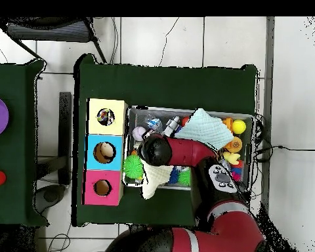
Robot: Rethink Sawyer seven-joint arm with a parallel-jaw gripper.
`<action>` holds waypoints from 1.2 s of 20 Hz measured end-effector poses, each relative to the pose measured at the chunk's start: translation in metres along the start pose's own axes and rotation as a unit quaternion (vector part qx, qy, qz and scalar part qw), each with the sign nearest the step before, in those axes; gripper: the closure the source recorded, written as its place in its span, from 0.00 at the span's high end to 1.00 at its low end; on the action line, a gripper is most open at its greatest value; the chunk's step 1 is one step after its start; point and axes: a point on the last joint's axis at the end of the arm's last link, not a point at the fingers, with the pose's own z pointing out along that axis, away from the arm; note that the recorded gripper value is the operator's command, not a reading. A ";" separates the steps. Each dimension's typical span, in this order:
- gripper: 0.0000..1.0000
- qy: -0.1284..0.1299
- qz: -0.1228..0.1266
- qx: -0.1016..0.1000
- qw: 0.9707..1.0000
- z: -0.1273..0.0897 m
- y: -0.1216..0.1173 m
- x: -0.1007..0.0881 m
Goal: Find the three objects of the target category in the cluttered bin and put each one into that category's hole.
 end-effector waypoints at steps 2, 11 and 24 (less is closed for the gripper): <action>1.00 -0.001 -0.005 0.001 1.000 0.000 -0.002 0.000; 1.00 -0.008 -0.011 0.004 1.000 -0.002 -0.012 -0.009; 1.00 -0.046 -0.014 0.000 0.999 -0.051 -0.020 -0.043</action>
